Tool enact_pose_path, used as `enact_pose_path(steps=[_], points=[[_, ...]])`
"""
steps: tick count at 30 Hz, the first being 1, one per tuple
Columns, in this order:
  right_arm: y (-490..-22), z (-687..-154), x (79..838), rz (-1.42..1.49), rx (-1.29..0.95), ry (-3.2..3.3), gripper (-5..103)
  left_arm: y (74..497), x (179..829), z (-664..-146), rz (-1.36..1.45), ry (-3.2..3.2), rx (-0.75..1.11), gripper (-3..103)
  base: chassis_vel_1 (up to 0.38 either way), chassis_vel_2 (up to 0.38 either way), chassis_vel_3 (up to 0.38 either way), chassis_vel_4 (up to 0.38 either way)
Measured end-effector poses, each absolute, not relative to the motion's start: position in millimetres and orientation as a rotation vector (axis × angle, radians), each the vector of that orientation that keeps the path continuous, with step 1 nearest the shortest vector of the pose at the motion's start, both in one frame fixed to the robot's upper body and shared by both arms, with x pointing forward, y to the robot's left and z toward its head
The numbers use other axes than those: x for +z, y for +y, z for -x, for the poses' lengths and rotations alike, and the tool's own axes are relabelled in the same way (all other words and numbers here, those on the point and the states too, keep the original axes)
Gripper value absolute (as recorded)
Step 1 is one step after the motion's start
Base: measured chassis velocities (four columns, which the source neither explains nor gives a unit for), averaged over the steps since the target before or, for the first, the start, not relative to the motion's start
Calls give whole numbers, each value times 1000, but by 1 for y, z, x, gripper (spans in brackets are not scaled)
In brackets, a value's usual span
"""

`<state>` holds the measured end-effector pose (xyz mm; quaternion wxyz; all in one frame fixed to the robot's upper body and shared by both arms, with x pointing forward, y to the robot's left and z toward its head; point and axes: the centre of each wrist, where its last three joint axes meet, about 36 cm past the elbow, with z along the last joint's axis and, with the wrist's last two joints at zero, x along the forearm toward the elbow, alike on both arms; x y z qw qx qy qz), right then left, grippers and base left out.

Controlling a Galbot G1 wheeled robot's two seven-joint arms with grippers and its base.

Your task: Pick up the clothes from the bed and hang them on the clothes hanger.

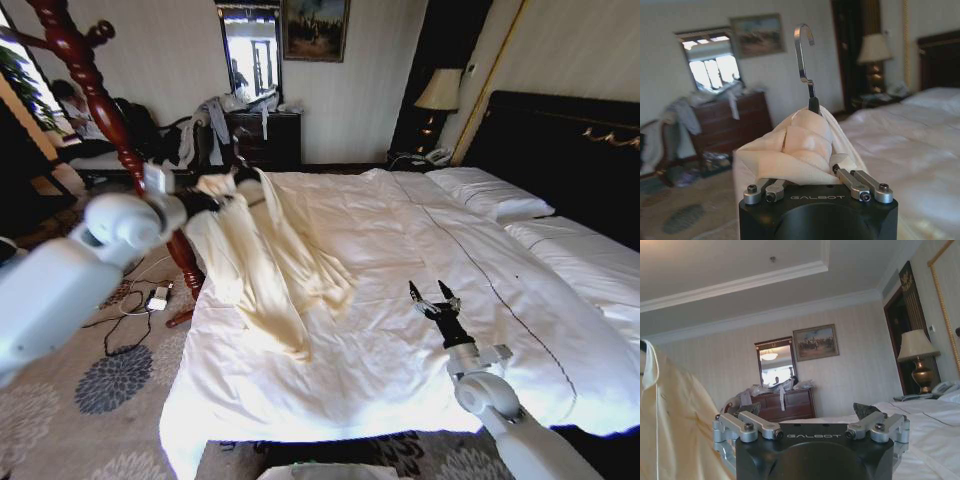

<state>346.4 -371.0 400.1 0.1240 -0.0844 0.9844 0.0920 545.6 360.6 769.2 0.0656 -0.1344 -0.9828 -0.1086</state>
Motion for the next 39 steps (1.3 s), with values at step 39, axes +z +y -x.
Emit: enact_pose_path(steps=[39], points=[[-367, -337, 422, 309, 277, 2767, 100, 486, 913, -613, 41, -3080, -89, 22, 0, 0, 0, 0]])
